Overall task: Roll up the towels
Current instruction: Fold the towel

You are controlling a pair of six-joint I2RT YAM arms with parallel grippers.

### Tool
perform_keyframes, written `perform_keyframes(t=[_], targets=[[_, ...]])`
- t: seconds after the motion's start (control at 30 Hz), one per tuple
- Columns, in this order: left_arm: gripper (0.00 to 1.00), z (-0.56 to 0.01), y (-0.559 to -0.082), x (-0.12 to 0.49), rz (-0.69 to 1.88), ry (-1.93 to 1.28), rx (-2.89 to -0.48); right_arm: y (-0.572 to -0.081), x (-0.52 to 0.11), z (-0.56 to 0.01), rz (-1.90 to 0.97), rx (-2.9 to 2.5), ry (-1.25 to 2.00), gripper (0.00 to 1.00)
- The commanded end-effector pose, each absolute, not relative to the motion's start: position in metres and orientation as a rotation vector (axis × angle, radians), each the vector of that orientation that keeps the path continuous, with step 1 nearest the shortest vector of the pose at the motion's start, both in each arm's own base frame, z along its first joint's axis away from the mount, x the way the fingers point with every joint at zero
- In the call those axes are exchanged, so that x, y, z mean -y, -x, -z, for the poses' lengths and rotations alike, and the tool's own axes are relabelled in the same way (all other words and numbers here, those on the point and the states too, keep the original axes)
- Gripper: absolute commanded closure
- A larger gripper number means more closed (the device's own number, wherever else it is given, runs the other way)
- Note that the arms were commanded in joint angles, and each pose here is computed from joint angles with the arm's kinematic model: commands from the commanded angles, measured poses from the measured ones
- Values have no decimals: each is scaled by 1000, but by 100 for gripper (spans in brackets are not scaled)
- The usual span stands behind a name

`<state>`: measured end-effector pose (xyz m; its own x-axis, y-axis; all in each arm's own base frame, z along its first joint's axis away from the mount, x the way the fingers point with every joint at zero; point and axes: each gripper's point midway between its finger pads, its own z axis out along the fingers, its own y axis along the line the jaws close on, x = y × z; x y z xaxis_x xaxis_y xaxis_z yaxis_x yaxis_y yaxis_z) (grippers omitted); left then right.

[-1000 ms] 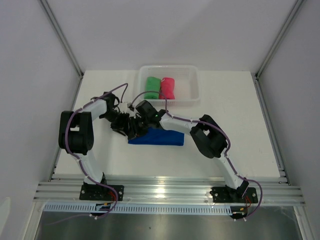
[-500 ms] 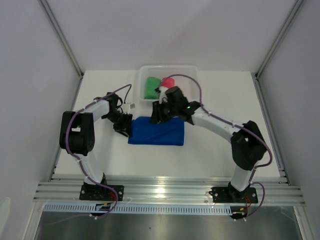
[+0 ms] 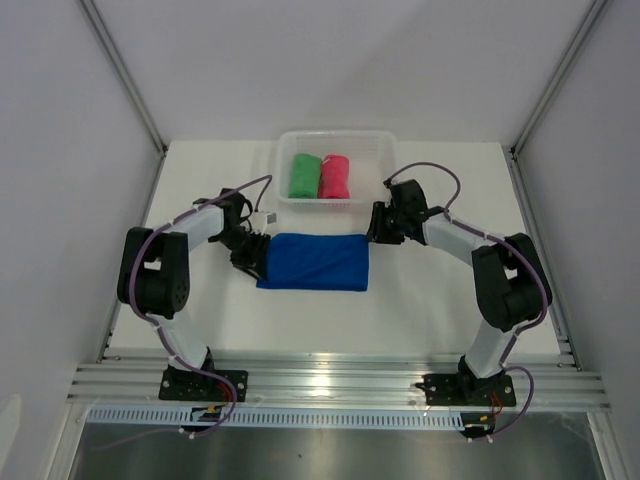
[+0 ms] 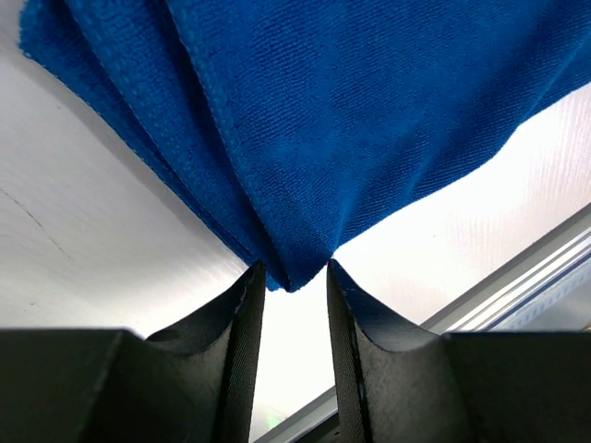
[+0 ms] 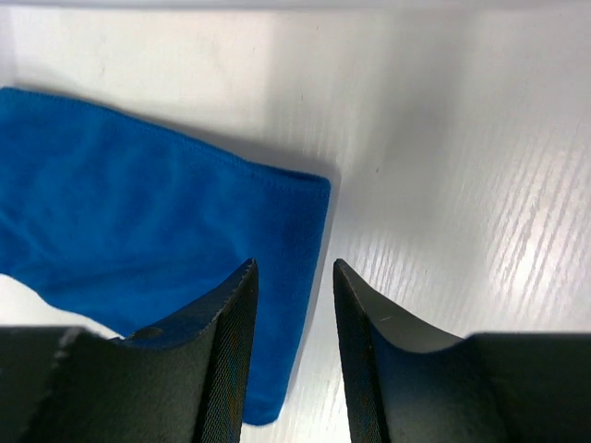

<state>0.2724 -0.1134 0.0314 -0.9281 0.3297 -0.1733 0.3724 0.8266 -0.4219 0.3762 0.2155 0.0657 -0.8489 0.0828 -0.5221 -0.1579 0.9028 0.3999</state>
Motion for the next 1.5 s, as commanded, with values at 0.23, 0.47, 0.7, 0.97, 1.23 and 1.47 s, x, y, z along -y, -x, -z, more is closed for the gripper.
perform_keyframes(t=[0.23,0.47,0.7,0.97,1.23,1.47], targets=[[86,-33,-272,118,716,-614,-2890,-396,-231,-41,-715,-2492,1,59],[99,-38,-271,124,772,-632,-2872,-388,-235,-23,-796,-2518,-46,60],[99,-50,-267,125,791,-683,-2836,-385,-233,-19,-852,-2501,-99,84],[99,-60,-245,123,844,-725,-2858,-379,-230,-22,-863,-2493,-129,100],[99,-64,-220,115,837,-762,-2888,-369,-225,-29,-856,-2483,-152,100],[99,-31,-206,103,777,-786,-2977,-358,-234,-26,-878,-2497,-127,100]])
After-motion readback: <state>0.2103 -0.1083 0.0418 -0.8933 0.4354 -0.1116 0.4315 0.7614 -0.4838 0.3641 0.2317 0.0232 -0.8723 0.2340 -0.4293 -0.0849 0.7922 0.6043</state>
